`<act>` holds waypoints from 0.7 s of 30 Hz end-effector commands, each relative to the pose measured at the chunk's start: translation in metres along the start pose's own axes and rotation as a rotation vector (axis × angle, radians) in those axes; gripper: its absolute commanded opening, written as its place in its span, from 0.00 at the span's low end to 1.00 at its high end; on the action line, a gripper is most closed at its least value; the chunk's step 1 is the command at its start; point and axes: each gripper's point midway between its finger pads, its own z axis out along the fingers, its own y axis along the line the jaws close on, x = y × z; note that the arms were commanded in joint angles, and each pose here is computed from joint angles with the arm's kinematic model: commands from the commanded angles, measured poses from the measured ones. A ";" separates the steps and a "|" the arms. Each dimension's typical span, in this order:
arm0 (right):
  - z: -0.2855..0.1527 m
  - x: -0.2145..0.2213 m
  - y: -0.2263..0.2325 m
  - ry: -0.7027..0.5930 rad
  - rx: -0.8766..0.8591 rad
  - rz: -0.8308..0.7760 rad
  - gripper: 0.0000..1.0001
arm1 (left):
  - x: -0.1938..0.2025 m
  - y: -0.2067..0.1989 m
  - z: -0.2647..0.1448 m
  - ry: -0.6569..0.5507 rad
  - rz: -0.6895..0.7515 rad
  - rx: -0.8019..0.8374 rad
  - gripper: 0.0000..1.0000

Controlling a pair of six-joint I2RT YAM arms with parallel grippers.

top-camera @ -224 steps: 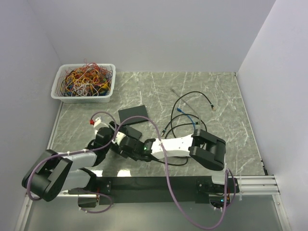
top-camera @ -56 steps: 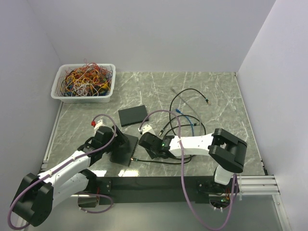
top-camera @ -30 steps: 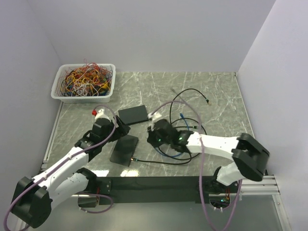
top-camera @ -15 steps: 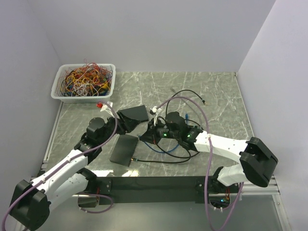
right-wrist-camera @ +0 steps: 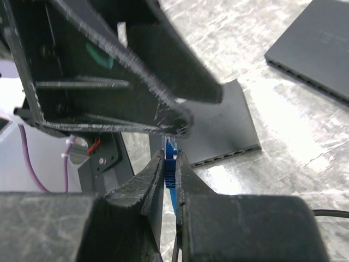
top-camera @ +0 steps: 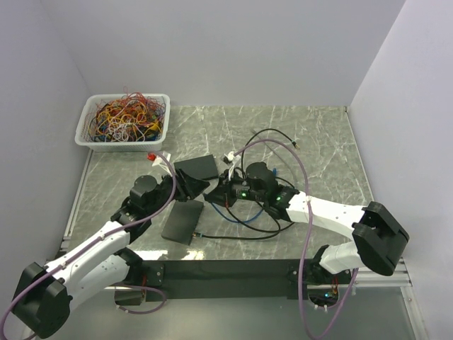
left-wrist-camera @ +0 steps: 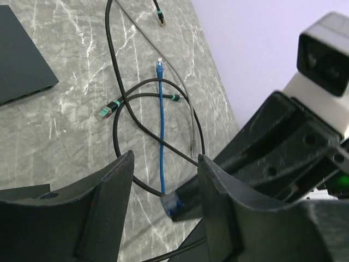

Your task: Insert the plug into the switch port

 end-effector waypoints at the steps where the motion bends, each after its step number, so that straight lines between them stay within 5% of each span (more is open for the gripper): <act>1: -0.008 -0.046 0.012 -0.150 -0.028 -0.025 0.00 | -0.006 -0.011 -0.003 -0.036 0.008 0.045 0.56; 21: -0.004 -0.028 0.026 -0.088 -0.184 0.048 0.00 | -0.004 -0.007 -0.002 -0.052 -0.002 0.031 0.39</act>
